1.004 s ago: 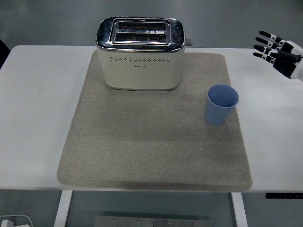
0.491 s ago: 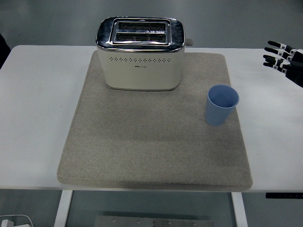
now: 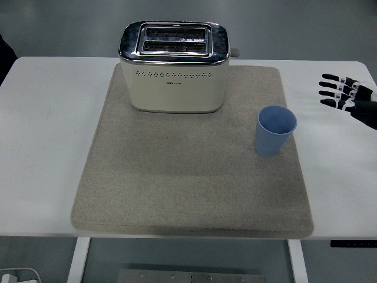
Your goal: Put the water cup in front of the bread machine
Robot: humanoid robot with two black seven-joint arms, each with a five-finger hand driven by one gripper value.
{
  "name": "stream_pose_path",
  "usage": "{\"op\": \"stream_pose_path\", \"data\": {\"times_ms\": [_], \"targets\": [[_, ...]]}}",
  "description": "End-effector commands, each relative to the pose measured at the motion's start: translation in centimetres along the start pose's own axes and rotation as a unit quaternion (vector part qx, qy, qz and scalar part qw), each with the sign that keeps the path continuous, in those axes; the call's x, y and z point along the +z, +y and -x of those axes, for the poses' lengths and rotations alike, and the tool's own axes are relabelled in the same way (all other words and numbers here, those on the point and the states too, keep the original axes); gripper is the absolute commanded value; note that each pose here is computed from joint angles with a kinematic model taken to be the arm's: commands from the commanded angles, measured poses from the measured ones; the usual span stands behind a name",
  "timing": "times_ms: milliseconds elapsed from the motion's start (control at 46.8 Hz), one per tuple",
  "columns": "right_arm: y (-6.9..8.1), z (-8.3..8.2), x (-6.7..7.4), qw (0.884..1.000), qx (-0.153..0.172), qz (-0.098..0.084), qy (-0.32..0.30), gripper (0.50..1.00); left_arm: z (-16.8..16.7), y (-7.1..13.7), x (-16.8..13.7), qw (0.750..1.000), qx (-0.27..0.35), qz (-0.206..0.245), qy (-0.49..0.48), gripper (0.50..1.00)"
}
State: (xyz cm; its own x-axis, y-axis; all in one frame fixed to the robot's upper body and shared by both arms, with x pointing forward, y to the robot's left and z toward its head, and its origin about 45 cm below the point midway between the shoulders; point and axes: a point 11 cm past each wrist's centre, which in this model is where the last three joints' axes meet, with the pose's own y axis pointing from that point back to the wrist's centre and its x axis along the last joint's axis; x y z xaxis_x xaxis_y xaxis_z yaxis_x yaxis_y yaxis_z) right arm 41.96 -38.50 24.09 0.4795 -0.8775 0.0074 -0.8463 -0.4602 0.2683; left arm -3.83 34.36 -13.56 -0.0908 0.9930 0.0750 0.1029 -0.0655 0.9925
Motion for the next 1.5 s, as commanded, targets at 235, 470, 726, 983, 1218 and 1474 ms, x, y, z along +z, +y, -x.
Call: {"op": "stream_pose_path", "data": {"times_ms": [235,470,726,983,1218,1474], "targets": [[0.5,0.9,0.9,1.0,0.004,-0.019,0.019,0.936,0.0,0.0,0.1,1.0,0.0,0.0,0.0,1.0],[0.9,1.1,2.0,0.999,0.024,-0.038,0.016,0.934,0.1,0.0,0.1,1.0,-0.001,0.0,0.0,1.0],[1.3,2.5,3.3,0.999,0.024,-0.034,0.013,0.934,0.0,0.0,0.1,1.0,0.0,0.001,0.0,1.0],[2.0,3.3,4.3,0.999,0.03,-0.045,0.008,0.934,0.1,0.0,0.1,1.0,-0.001,0.001,0.0,1.0],[1.9,4.2,4.0,0.997,0.038,-0.067,0.001,0.934,0.0,0.0,0.1,1.0,0.0,0.0,0.0,1.0],[2.0,6.0,5.2,0.996,0.04,-0.074,0.013,0.934,0.0,0.0,0.1,1.0,0.0,0.001,0.0,1.0]]}}
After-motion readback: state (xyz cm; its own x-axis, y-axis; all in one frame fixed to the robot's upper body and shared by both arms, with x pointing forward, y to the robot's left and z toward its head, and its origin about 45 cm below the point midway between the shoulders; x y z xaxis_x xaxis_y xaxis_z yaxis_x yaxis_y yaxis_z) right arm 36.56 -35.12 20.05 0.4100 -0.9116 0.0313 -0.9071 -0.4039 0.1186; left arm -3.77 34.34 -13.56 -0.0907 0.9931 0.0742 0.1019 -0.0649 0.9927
